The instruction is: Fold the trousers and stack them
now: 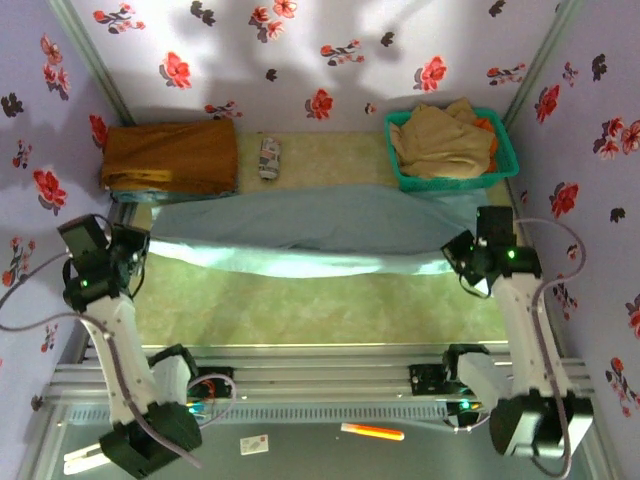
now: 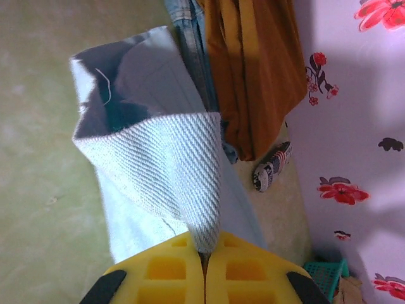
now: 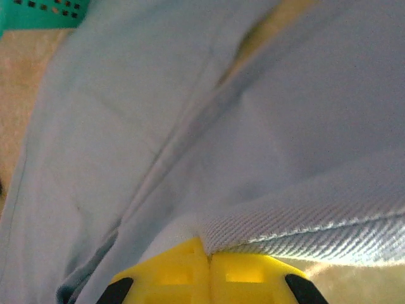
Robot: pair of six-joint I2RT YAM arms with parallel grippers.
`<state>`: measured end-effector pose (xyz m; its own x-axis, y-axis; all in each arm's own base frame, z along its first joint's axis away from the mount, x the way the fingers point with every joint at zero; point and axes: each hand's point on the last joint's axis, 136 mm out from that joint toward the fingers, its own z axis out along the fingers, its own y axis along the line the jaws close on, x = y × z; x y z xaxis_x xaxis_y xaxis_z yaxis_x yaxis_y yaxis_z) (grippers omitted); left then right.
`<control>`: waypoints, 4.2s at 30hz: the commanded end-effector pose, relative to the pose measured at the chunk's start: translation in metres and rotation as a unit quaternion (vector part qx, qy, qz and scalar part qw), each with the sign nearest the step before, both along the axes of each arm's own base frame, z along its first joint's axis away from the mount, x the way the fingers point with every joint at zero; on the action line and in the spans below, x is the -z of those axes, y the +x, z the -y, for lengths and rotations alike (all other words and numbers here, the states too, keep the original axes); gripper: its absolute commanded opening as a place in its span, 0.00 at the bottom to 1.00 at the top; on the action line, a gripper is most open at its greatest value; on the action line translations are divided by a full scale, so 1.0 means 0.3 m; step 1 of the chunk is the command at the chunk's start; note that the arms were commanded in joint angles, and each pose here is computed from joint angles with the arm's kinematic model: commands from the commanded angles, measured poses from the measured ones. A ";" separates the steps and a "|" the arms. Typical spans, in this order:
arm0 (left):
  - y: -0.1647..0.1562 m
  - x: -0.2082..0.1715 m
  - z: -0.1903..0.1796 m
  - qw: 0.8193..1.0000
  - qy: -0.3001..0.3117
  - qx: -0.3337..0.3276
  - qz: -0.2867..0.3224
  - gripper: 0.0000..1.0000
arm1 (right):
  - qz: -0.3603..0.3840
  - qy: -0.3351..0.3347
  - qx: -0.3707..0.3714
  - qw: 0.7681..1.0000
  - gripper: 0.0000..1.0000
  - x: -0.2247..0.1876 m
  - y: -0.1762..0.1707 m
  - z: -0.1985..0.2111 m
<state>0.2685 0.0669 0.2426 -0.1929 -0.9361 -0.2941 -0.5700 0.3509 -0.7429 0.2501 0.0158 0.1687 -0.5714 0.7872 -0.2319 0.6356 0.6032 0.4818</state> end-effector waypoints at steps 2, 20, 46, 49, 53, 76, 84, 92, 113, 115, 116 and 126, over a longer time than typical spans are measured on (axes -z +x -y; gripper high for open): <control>0.185 -0.106 -0.040 0.998 0.029 0.019 0.057 0.00 | 0.047 -0.084 -0.024 0.995 0.00 -0.074 0.205 0.077; 0.637 0.231 -0.180 0.995 0.054 0.029 -0.078 0.00 | -0.064 -0.070 -0.164 0.982 0.00 0.221 0.747 0.019; 0.654 0.258 0.032 0.990 0.045 0.123 -0.058 0.83 | 0.004 -0.085 -0.306 0.948 0.50 0.145 0.608 -0.593; 0.619 0.364 0.153 0.984 0.038 0.161 -0.060 0.68 | 0.003 -0.068 -0.335 0.940 0.46 0.215 0.576 -0.777; 0.615 0.524 0.221 0.979 0.019 0.194 -0.057 0.20 | -0.032 -0.055 -0.364 0.929 0.41 0.349 0.528 -0.932; -0.099 0.692 0.215 0.977 0.052 0.111 -0.173 0.01 | -0.104 -0.041 -0.404 0.908 0.55 0.474 0.065 -0.692; 0.071 0.561 0.178 0.976 0.068 0.144 -0.151 0.00 | -0.069 -0.075 -0.413 0.905 0.57 0.317 0.146 -0.680; 0.090 0.360 0.481 0.958 0.119 0.250 -0.077 0.25 | -0.024 -0.145 -0.358 0.922 0.68 0.102 0.156 -0.480; 0.026 0.821 0.401 0.963 0.072 0.201 -0.163 0.22 | -0.149 -0.028 -0.174 0.973 0.71 0.549 0.061 -0.179; 0.012 0.822 0.377 0.964 0.071 0.197 -0.164 0.23 | -0.160 -0.017 -0.166 0.973 0.71 0.556 0.037 -0.164; 0.008 0.819 0.365 0.964 0.073 0.195 -0.163 0.23 | -0.162 -0.017 -0.164 0.973 0.71 0.554 0.030 -0.155; 0.048 0.756 0.236 0.973 0.058 0.156 -0.159 0.23 | -0.051 -0.001 -0.171 0.984 0.71 0.184 0.124 -0.175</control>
<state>0.2943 -0.0172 0.0265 -0.5439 -0.7851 -0.2964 -0.5659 0.6039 -0.5613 0.2774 0.0730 0.0602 -0.8444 0.5306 -0.0733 0.4661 0.7953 0.3877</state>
